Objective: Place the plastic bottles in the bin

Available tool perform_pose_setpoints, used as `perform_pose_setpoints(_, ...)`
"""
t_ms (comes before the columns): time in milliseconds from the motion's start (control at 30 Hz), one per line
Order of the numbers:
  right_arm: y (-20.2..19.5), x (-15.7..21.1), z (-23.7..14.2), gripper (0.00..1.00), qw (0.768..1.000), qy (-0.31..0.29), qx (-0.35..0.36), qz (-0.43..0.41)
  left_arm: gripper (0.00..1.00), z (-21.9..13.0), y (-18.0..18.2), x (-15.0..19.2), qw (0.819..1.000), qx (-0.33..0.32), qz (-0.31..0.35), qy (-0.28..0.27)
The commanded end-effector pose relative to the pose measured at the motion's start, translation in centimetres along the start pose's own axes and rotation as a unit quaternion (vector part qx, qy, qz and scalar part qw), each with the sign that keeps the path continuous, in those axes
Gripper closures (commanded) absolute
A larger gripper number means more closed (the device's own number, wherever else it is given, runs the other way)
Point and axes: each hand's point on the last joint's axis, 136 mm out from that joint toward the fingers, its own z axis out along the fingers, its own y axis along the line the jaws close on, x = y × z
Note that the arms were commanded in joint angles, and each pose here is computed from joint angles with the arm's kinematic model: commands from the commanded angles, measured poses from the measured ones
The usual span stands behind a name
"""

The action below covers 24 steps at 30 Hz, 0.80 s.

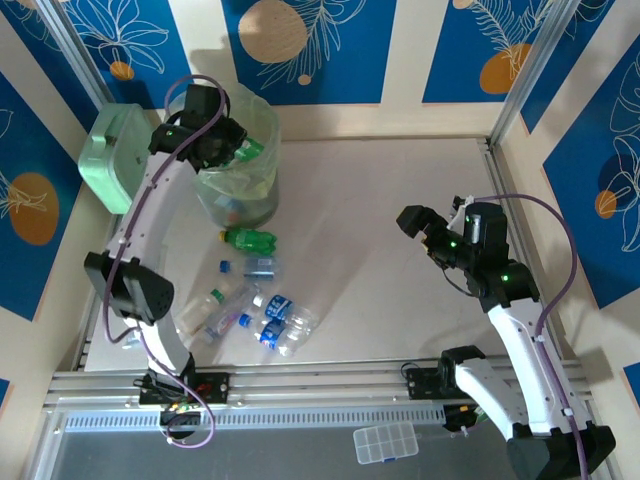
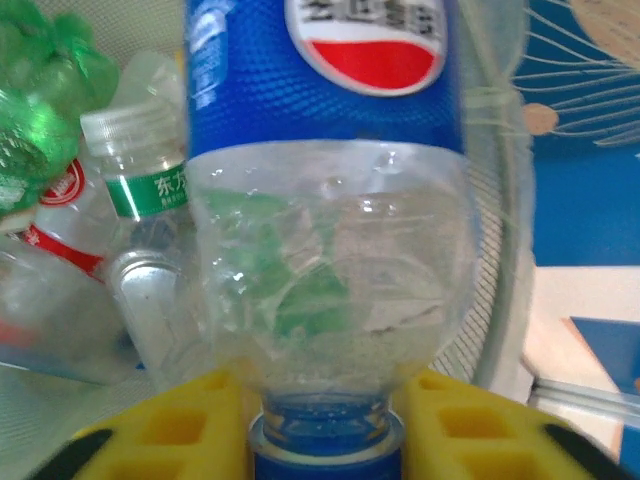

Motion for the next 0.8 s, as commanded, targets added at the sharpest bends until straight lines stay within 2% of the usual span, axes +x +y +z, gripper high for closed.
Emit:
perform_pose_setpoints(0,-0.5,0.4,0.0,0.01,1.0,0.008,0.008,0.003,0.54,0.7,0.0,0.2,1.0,0.0,-0.016,0.022)
perform_pose_setpoints(133,0.0,0.4,-0.4,0.01,1.0,0.006,-0.002,-0.009,0.34,0.3,0.2,0.2,1.0,-0.002,-0.018,0.023)
perform_pose_setpoints(233,1.3,0.8,-0.4,0.01,0.999,0.019,-0.037,-0.034,0.32,-0.4,-0.4,0.0,0.999,0.017,0.0,0.028)
perform_pose_setpoints(400,4.6,3.1,0.0,0.0,0.985,0.069,-0.103,-0.124,0.32,-3.6,-2.2,-0.2,0.993,0.08,0.086,0.01)
perform_pose_setpoints(533,6.1,6.0,1.4,0.01,0.967,0.115,-0.112,-0.197,0.31,-7.7,-3.2,0.9,0.972,0.17,0.161,-0.014)
perform_pose_setpoints(633,7.6,9.0,2.4,0.07,0.942,0.17,-0.142,-0.252,0.31,-10.2,-1.9,3.4,0.954,0.229,0.194,-0.022)
perform_pose_setpoints(767,8.9,13.8,3.9,0.11,0.893,0.238,-0.15,-0.35,0.31,-12.1,1.5,7.1,0.945,0.244,0.218,-0.002)
